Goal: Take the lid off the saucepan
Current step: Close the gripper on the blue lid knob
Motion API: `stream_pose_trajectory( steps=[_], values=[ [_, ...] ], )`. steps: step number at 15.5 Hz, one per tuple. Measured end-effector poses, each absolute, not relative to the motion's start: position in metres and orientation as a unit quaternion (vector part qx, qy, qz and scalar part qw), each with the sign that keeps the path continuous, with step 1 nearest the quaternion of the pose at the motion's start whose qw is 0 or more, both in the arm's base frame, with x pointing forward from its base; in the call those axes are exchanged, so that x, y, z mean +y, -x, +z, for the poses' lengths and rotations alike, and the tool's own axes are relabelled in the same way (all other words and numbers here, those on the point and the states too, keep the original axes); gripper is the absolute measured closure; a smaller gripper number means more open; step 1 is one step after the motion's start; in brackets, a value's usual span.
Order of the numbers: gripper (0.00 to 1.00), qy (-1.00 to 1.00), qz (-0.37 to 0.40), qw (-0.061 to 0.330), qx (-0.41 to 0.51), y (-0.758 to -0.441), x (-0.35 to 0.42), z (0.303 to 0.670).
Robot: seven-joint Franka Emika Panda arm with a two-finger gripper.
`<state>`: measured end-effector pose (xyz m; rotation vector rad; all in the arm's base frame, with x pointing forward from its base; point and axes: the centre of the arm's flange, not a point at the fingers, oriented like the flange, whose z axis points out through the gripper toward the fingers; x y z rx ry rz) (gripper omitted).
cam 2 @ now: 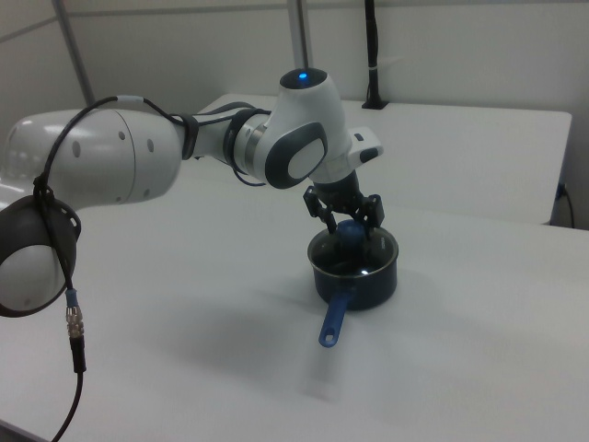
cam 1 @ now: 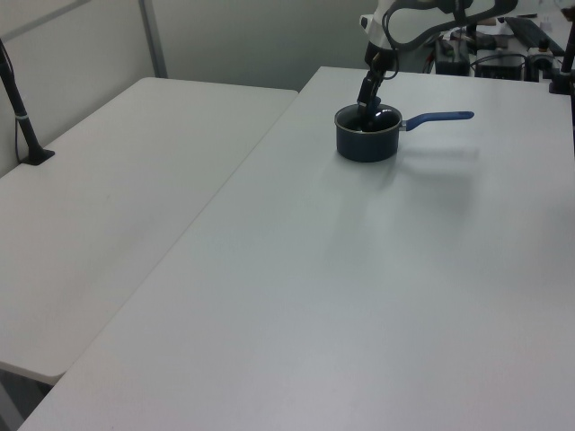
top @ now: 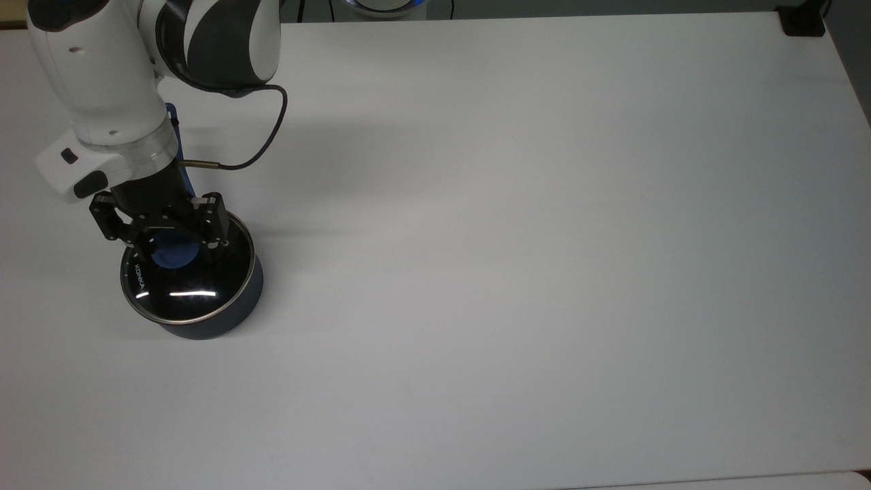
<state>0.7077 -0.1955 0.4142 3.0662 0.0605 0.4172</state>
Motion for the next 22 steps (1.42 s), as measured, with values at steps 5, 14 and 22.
stream_pose_trajectory(
  steps=[5,14,22],
  values=[
    [0.17,-0.990,0.134,0.024,0.025,-0.708,-0.195,0.415],
    [0.40,-0.992,0.119,0.020,0.037,-0.705,-0.195,0.420],
    [0.40,-0.990,0.127,0.017,0.056,-0.692,-0.174,0.480]
  ],
)
